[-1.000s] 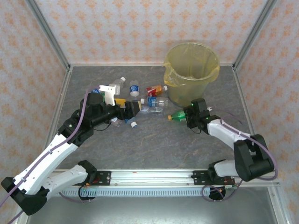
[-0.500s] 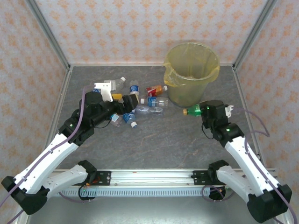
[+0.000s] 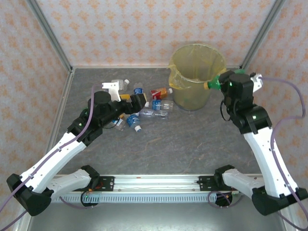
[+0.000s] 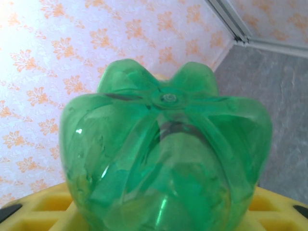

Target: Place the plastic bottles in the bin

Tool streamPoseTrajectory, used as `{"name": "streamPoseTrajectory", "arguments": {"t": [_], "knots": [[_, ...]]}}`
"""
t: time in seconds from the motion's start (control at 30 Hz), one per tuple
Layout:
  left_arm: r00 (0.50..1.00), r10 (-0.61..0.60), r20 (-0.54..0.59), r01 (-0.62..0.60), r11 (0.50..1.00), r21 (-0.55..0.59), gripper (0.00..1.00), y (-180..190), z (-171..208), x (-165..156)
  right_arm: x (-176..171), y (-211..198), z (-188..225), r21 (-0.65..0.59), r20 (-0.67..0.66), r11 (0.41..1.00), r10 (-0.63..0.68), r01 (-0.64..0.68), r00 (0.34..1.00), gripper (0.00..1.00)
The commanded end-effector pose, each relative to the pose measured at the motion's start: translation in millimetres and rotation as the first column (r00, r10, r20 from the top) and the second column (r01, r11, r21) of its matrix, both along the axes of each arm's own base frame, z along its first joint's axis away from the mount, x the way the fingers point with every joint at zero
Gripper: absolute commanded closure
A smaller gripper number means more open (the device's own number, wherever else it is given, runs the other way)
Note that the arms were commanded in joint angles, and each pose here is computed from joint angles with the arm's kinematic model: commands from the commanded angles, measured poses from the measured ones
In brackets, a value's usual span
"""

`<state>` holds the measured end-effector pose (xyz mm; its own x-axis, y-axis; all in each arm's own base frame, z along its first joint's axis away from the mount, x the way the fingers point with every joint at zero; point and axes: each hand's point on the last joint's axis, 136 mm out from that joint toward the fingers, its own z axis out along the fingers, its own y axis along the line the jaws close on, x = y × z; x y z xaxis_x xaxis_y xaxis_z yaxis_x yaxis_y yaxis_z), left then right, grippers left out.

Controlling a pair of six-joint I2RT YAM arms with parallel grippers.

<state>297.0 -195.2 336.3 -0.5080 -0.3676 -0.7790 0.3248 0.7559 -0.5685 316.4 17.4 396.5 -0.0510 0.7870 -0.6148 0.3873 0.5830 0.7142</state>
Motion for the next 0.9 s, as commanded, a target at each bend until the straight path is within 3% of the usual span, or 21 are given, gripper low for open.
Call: {"name": "streamPoseTrajectory", "arguments": {"t": [0.0, 0.33, 0.6, 0.87], "knots": [[0.999, -0.009, 0.033, 0.011, 0.999, -0.035, 0.01, 1, 19, -8, 23, 1, 14, -0.132, -0.007, 0.991, 0.0, -0.001, 1.0, 0.45], [0.999, 0.043, 0.015, -0.043, 0.999, -0.016, 0.01, 22, 17, -23, 101, 28, 2, -0.24, -0.074, 0.968, 0.049, -0.065, 0.996, 0.44], [0.998, 0.062, 0.014, -0.062, 0.998, -0.014, 0.01, 29, 17, -28, 129, 32, -20, -0.253, -0.126, 0.964, 0.046, -0.077, 0.991, 0.43], [0.999, 0.054, -0.007, -0.054, 0.999, -0.002, 0.01, 27, 3, -28, 132, 36, -22, -0.262, -0.18, 0.959, 0.063, -0.109, 0.982, 0.13]]}}
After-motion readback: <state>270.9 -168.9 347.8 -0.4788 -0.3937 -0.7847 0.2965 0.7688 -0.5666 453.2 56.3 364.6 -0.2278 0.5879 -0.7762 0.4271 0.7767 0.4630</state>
